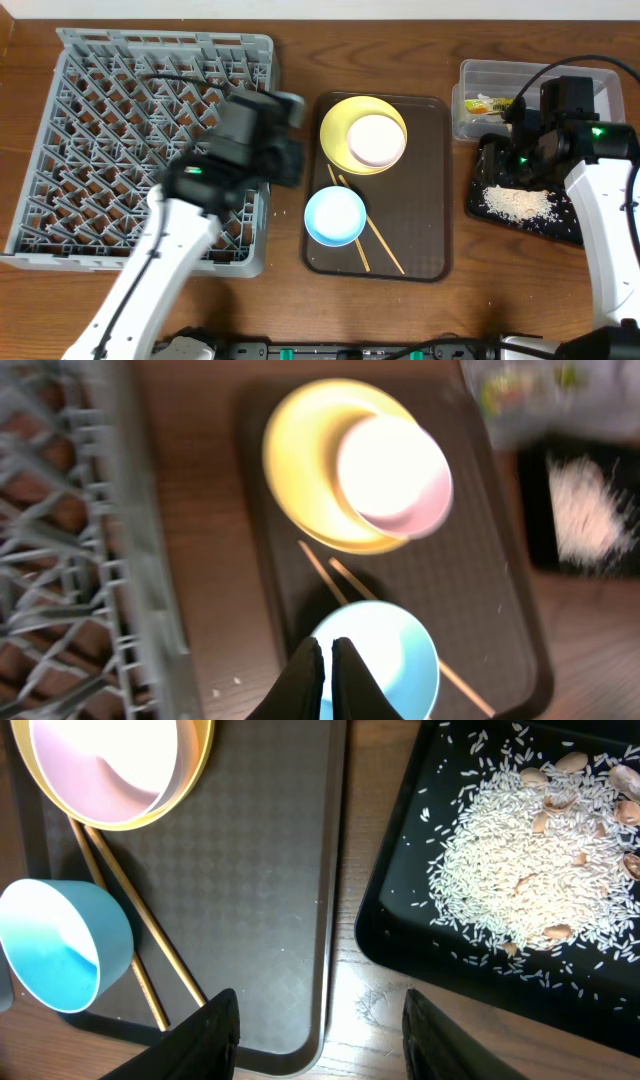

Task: Sort waste into correct bins and load items into the dishwasher
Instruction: 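Reach the left gripper to the light-blue cup and grasp it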

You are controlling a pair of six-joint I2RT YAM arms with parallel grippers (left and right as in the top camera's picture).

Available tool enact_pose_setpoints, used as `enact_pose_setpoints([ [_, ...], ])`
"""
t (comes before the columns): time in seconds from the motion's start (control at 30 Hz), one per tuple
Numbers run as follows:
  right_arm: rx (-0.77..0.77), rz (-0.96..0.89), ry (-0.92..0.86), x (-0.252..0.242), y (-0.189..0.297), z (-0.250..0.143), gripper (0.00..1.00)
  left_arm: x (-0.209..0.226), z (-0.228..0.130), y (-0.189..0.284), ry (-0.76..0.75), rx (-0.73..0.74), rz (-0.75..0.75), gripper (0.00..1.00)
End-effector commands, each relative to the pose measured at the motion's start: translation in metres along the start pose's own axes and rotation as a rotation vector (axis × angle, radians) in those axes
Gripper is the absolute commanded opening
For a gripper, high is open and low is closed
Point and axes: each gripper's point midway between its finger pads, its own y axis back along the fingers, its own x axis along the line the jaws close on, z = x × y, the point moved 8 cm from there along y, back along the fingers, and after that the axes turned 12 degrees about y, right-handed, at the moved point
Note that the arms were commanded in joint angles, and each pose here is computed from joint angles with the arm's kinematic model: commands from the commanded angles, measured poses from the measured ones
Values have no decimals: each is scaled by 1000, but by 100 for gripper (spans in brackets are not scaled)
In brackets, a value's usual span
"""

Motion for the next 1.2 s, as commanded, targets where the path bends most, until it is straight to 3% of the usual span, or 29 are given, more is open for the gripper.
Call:
enact_pose_setpoints([
  [0.0, -16, -5, -9, 0, 5, 0, 50, 11, 8, 13, 53, 27, -150, 8],
  [0.2, -16, -5, -9, 0, 5, 0, 50, 7, -14, -3, 44, 134, -109, 14],
  [0.4, -14, -6, -9, 0, 5, -1, 50, -18, -47, -36, -48, 201, 146, 31],
  [0.57, -12, -9, -10, 0, 5, -1, 50, -48, -79, -73, -155, 237, 263, 35],
  [0.87, -8, -8, -10, 0, 5, -2, 51, -69, -143, -147, -304, 415, 306, 41],
  [0.97, -7, -8, -10, 0, 5, -2, 51, -60, -153, -165, -319, 447, 364, 41],
  [1.07, -7, -8, -10, 0, 5, -2, 51, -53, -153, -170, -337, 429, 417, 32],
  [1.17, -6, -8, -11, 0, 5, -2, 51, -50, -148, -170, -356, 388, 465, 9],
])
